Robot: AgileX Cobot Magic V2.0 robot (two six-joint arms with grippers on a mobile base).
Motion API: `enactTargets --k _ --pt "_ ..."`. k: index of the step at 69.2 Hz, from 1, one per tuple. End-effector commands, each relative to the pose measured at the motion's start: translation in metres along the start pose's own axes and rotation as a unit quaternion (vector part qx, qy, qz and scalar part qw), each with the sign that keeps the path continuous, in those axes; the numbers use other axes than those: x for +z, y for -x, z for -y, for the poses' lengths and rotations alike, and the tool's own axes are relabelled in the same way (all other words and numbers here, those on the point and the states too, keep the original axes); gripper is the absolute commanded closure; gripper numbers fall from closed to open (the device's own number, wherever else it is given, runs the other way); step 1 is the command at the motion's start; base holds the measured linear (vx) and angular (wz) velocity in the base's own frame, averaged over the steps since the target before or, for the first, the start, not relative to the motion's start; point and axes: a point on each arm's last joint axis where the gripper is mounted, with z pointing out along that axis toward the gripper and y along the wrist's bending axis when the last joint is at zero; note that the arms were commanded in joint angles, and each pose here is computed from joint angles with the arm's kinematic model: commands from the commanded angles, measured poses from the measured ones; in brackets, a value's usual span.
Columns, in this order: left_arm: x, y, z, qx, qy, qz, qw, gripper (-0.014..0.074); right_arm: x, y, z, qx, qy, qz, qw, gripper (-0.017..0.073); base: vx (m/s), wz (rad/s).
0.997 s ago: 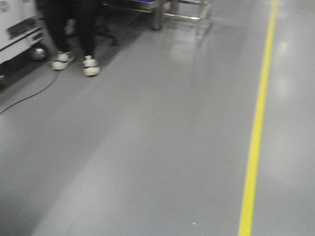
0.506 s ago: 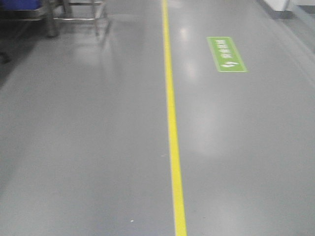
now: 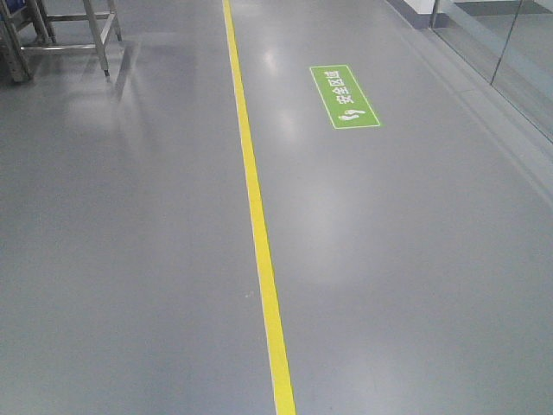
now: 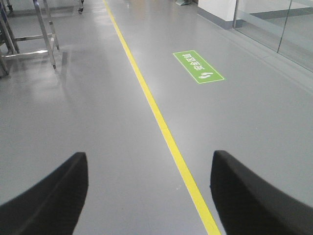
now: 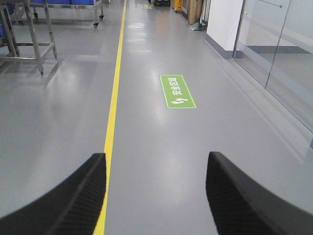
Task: Move and align brake pads A on conveyor
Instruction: 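Drive the base along the yellow-lined corridor to the steel table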
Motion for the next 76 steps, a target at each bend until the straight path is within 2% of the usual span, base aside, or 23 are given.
enactTargets --k 1,28,76 --pt "-0.0016 0.0129 0.0011 -0.002 -0.007 0.040 0.999 0.0081 -0.0022 0.0140 0.0020 -0.003 -0.010 0.045 0.999 0.0125 0.30 0.07" --pt "-0.0016 0.0129 0.0011 -0.002 -0.007 0.040 0.999 0.0081 -0.0022 0.0140 0.0020 -0.003 -0.010 0.045 0.999 0.0125 0.44 0.19" --pt "-0.0014 0.0129 0.0012 -0.002 -0.007 0.040 0.999 0.0081 -0.0022 0.0141 0.0020 -0.003 -0.010 0.045 0.999 0.0125 0.63 0.09"
